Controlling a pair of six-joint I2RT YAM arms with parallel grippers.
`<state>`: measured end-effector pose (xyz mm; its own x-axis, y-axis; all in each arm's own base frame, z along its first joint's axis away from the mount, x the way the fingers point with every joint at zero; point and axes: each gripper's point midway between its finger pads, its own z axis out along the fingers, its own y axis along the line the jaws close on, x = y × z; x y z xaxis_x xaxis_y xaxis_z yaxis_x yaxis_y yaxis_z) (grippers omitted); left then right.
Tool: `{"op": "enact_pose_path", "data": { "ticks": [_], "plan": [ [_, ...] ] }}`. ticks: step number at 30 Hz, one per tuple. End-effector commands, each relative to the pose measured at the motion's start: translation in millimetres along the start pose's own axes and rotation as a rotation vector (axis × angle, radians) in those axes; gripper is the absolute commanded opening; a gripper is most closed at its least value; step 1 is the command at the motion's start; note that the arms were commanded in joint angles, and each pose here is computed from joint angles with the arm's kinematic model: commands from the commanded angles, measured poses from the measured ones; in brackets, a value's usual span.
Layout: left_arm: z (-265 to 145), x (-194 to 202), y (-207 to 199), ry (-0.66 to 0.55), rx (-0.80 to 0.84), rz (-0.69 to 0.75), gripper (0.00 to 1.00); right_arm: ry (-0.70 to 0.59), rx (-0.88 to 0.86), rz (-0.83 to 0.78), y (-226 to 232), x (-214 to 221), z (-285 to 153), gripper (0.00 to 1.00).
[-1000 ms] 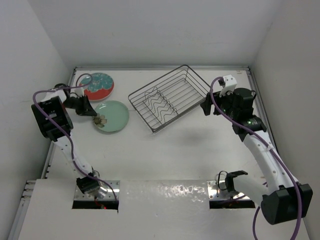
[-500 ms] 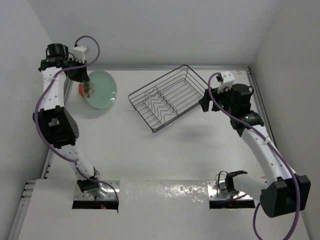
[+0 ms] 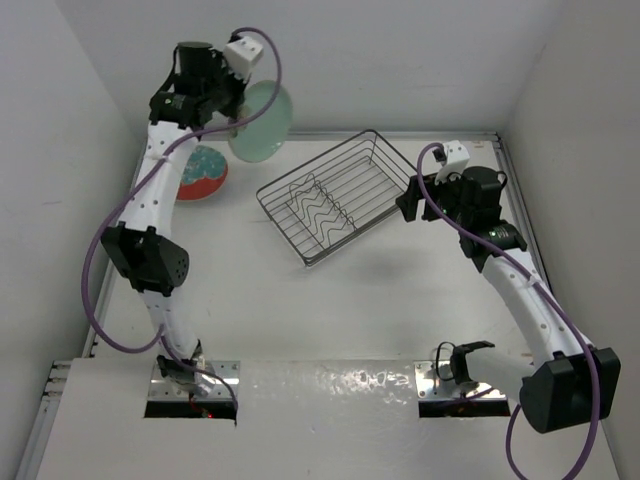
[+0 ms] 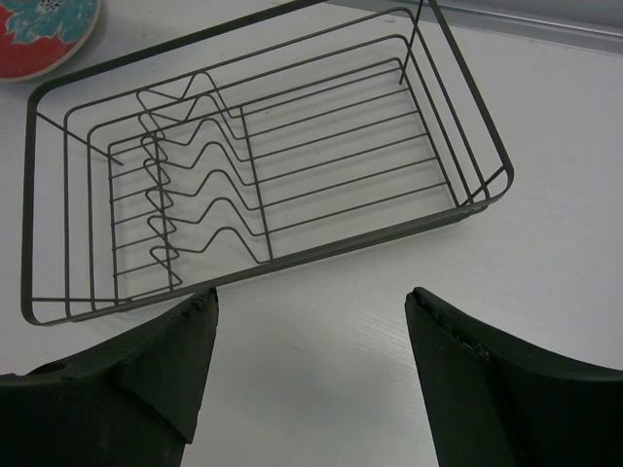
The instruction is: Load the plates into the dish rack
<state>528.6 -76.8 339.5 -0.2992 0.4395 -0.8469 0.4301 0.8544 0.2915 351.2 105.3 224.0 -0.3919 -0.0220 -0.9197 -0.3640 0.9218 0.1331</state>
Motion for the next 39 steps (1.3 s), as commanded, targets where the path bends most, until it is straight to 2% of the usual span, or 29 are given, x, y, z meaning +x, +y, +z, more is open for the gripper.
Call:
{"op": "enact_pose_path", "data": {
  "ticks": [1,7,15,24,33,39],
  "plan": [
    [-57.5,-133.6,-21.1,-0.392,-0.021,0.073,0.00,-0.045,-0.019,0.004,6.8,-15.2,-2.8,0.76],
    [-28.1,-123.8,-82.7,-0.347,0.118,0.102,0.00,-0.038,0.018,-0.008,1.5,-3.3,-13.0,0.76],
    [6.7,-77.6,-147.9,-0.214,0.265,0.086,0.00,-0.010,0.043,-0.034,-2.3,3.4,-20.9,0.76],
    [22.1,-36.3,-173.4,-0.140,0.298,0.122,0.00,-0.001,0.066,-0.044,-6.1,13.5,-26.9,0.77],
    [20.9,-57.6,-176.6,-0.187,0.239,0.186,0.00,0.005,0.082,-0.054,-8.0,15.5,-32.5,0.78],
    [33.5,-8.1,-197.6,-0.089,0.302,0.201,0.00,0.002,0.100,-0.062,-10.6,17.8,-37.3,0.78]
  ]
}}
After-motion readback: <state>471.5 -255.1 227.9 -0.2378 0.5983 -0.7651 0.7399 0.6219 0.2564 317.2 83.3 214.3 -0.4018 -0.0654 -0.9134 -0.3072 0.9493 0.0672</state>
